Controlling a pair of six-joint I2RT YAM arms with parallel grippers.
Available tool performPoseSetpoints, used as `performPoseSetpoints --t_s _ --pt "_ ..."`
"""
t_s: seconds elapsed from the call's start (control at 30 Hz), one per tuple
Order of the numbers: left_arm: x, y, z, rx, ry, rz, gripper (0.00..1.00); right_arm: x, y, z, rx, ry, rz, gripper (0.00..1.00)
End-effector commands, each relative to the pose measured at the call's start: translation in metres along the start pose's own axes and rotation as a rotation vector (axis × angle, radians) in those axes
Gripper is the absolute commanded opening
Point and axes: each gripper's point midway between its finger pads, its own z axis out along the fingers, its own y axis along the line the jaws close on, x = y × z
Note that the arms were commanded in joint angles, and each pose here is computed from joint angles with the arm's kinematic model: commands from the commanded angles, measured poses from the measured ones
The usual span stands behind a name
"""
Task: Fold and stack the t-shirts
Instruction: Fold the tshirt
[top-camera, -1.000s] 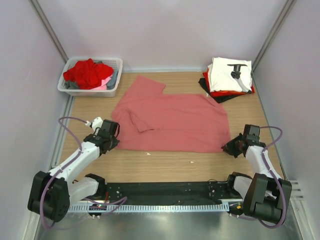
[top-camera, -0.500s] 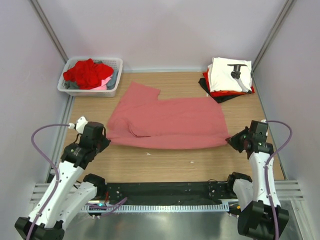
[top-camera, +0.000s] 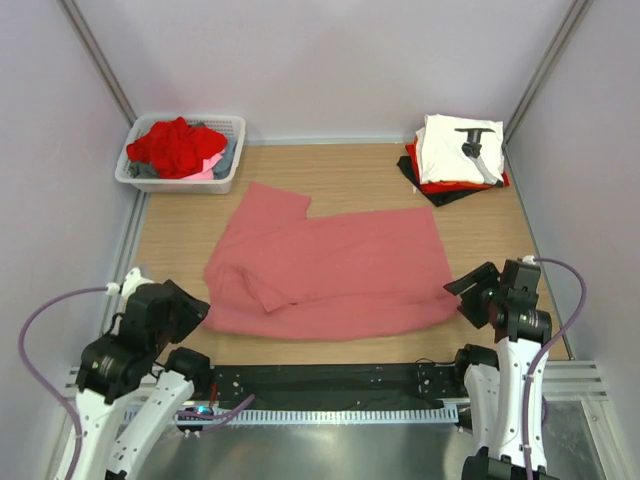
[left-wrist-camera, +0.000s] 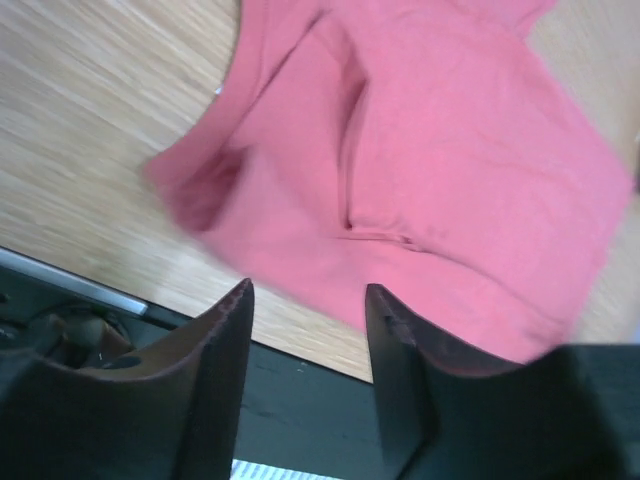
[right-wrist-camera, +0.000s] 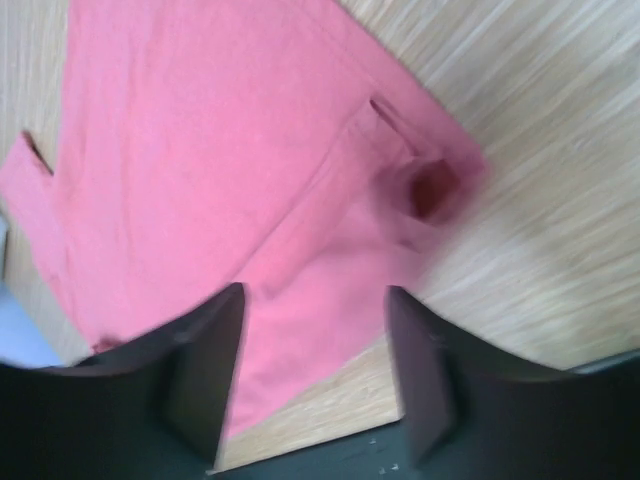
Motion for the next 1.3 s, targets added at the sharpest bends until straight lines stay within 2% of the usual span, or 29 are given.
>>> performPoseSetpoints --t_s 0.0,0.07,0.13,0.2,0.27,0.3,0.33,0.4,0.43,0.5,0.53,0.6,0.63,0.67,0.7,0.73,0.8,0.83,0.9,0.93,0.97,1.07,1.27 --pt "0.011 0.032 -0.033 -0.042 0.037 0.035 0.52 0.001 0.013 -0.022 -0.043 0.008 -0.031 0.71" --pt "0.011 0.035 -0.043 -0.01 0.034 0.061 0.61 -0.012 0.015 -0.032 -0.019 -0.046 -0.058 0.84" --pt "0.016 0.033 -0.045 0.006 0.066 0.099 0.62 -0.02 0.017 -0.039 -0.006 -0.076 -0.073 0.9" --pt "0.019 0.02 -0.04 0.03 0.104 0.128 0.63 -0.032 0.036 -0.05 -0.062 -0.114 -0.1 0.9" --pt "0.02 0.001 -0.032 0.088 0.133 0.172 0.65 -0.037 0.061 -0.059 -0.167 -0.121 -0.16 0.9" --pt "0.019 -0.005 -0.024 0.066 0.154 0.192 0.65 -0.033 0.088 -0.064 -0.303 -0.083 -0.2 0.9" --pt "0.018 -0.009 -0.018 0.057 0.156 0.201 0.65 -0.032 0.1 -0.062 -0.356 -0.049 -0.215 0.88" --pt "0.011 -0.022 -0.003 0.059 0.141 0.218 0.65 -0.03 0.128 -0.067 -0.46 -0.031 -0.272 0.82" --pt "0.012 -0.027 0.007 0.036 0.161 0.226 0.64 -0.03 0.134 -0.061 -0.452 -0.015 -0.288 0.78" --pt "0.011 -0.041 0.023 0.055 0.163 0.212 0.56 -0.024 0.162 -0.065 -0.492 -0.003 -0.367 0.71" --pt "0.015 -0.043 0.034 0.03 0.183 0.201 0.54 0.008 0.177 -0.051 -0.469 0.077 -0.46 0.67" --pt "0.019 -0.051 0.047 0.039 0.201 0.173 0.44 0.036 0.212 -0.051 -0.485 0.097 -0.58 0.56" --pt "0.022 -0.046 0.055 0.001 0.207 0.162 0.39 0.093 0.221 -0.034 -0.444 0.182 -0.744 0.44" --pt "0.021 -0.049 0.06 0.007 0.201 0.151 0.37 0.103 0.25 -0.045 -0.47 0.15 -0.801 0.39" --pt "0.023 -0.049 0.063 0.005 0.203 0.142 0.35 0.13 0.254 -0.043 -0.449 0.186 -0.881 0.35" --pt "0.028 -0.041 0.07 -0.022 0.206 0.123 0.29 0.173 0.252 -0.025 -0.4 0.248 -1.001 0.22" --pt "0.032 -0.039 0.078 -0.019 0.198 0.097 0.23 0.208 0.28 -0.032 -0.467 0.281 -1.052 0.12" --pt "0.04 -0.032 0.084 -0.036 0.205 0.072 0.17 0.234 0.278 -0.016 -0.459 0.333 -1.102 0.01" --pt "0.043 -0.03 0.091 -0.033 0.193 0.038 0.12 0.274 0.29 -0.021 -0.538 0.406 -1.135 0.01" --pt "0.052 -0.018 0.098 -0.063 0.206 0.029 0.08 0.298 0.282 -0.008 -0.518 0.467 -1.171 0.02" --pt "0.053 -0.02 0.103 -0.05 0.192 0.022 0.05 0.314 0.288 -0.014 -0.55 0.49 -1.196 0.02" --pt "0.063 -0.012 0.112 -0.079 0.205 0.024 0.02 0.351 0.27 0.006 -0.509 0.569 -1.259 0.02" --pt "0.085 0.022 0.133 -0.153 0.223 0.046 0.0 0.397 0.242 0.032 -0.492 0.678 -1.306 0.01"
